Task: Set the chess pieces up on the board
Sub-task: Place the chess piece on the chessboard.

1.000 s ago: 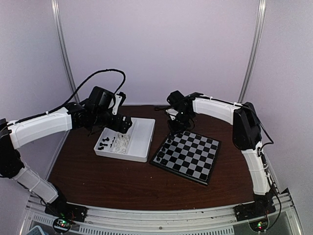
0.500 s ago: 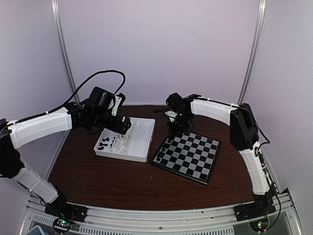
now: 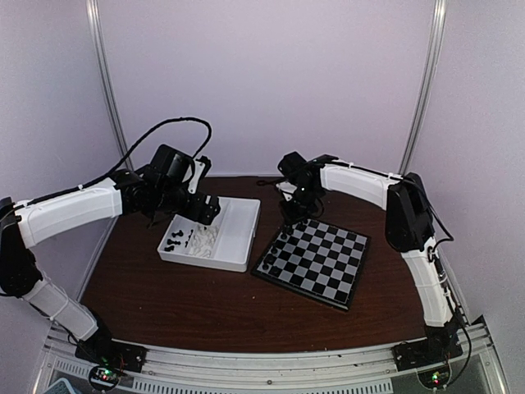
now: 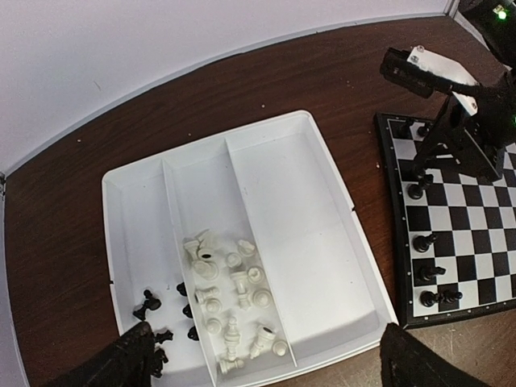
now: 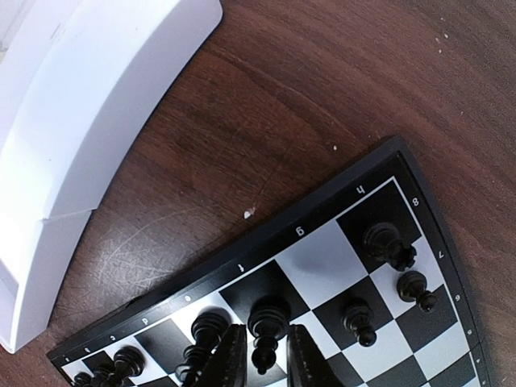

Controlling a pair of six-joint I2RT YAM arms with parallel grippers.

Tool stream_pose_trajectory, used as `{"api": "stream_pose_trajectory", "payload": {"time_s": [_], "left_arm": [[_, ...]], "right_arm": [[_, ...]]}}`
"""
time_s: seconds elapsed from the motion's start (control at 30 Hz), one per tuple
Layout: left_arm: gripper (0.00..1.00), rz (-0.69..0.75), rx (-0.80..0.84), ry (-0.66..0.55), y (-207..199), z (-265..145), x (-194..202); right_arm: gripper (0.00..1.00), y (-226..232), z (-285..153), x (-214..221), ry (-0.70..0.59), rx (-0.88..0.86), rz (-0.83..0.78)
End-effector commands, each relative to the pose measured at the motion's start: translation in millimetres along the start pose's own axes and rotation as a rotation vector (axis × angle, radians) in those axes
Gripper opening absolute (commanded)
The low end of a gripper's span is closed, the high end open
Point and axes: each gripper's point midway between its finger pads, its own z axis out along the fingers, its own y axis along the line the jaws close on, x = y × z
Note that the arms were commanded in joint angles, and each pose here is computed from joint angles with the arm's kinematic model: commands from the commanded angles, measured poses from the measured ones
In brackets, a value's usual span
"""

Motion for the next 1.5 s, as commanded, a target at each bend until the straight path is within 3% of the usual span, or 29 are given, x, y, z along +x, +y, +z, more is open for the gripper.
{"api": "stream_pose_trajectory", "payload": {"time_s": [0.0,0.37,0.87,1.47], "left_arm": [[0.98,-0.011,-0.006,-0.034,2,-2,-15],[0.98,-0.008,-0.002,-0.034,1,-3,-16],[0.98,-0.006,0.003,-0.037,0,-2,-19],[0.98,0.002,-0.004,-0.035,1,-3,-19]], "right_arm": [[0.19,-5,-3,-4,-0.006,0.023,-0.005],[0.20,-9,-3,6,0.016,0.040,-0.012],[0.08,-6,-3,3,0.001,0.021,-0.012],[0.08,0,0,-9,-0.030,-0.007,-0.004]]}}
